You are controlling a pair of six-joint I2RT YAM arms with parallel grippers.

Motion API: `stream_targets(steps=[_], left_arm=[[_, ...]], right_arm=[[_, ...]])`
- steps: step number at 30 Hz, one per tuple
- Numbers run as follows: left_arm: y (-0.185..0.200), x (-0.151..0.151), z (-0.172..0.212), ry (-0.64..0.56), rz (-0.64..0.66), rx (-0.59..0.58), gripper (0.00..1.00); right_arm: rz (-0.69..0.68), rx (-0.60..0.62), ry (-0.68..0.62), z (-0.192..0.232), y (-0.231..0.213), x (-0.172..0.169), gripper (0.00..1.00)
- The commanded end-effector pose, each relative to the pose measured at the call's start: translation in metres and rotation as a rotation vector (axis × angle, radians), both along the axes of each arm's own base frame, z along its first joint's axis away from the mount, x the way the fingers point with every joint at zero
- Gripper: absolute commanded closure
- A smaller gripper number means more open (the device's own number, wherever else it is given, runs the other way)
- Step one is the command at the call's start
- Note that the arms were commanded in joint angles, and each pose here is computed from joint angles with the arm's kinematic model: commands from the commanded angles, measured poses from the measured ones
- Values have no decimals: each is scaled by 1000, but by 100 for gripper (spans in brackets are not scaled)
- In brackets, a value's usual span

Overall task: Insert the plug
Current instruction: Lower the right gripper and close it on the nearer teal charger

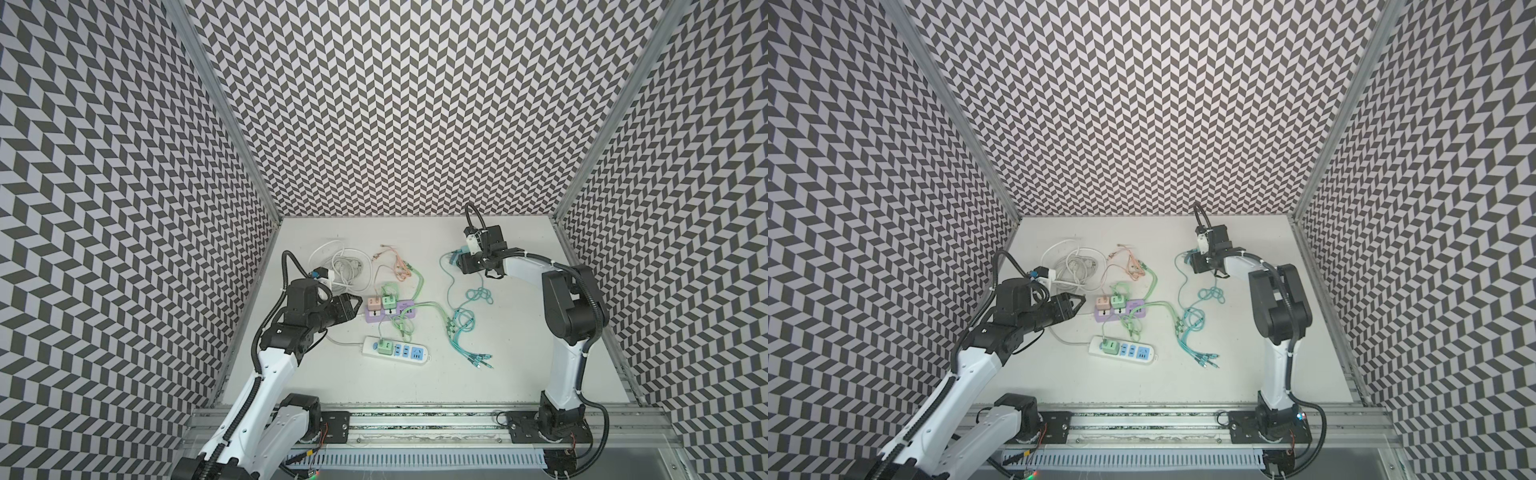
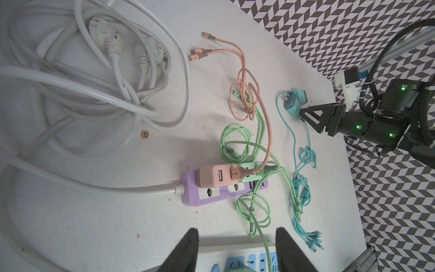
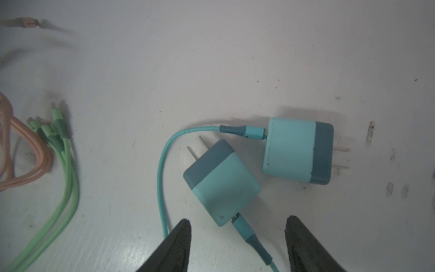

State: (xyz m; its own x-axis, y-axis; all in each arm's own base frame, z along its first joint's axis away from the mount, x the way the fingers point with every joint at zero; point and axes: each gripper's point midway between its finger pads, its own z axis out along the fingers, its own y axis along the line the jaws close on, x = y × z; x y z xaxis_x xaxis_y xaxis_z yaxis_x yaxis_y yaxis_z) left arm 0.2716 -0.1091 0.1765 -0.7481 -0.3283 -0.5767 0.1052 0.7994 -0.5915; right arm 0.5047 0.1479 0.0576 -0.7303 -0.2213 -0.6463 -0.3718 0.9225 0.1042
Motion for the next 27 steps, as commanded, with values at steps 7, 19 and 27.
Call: stream_targets(steps=[7, 19, 27], left_arm=[[-3, 0, 2, -19, -18, -15, 45], [-4, 2, 0, -12, -24, -16, 45], [-4, 1, 0, -9, -24, -19, 45]], right_arm=[[126, 10, 38, -17, 15, 6, 36], [133, -43, 51, -33, 11, 15, 35], [138, -39, 57, -34, 14, 23, 39]])
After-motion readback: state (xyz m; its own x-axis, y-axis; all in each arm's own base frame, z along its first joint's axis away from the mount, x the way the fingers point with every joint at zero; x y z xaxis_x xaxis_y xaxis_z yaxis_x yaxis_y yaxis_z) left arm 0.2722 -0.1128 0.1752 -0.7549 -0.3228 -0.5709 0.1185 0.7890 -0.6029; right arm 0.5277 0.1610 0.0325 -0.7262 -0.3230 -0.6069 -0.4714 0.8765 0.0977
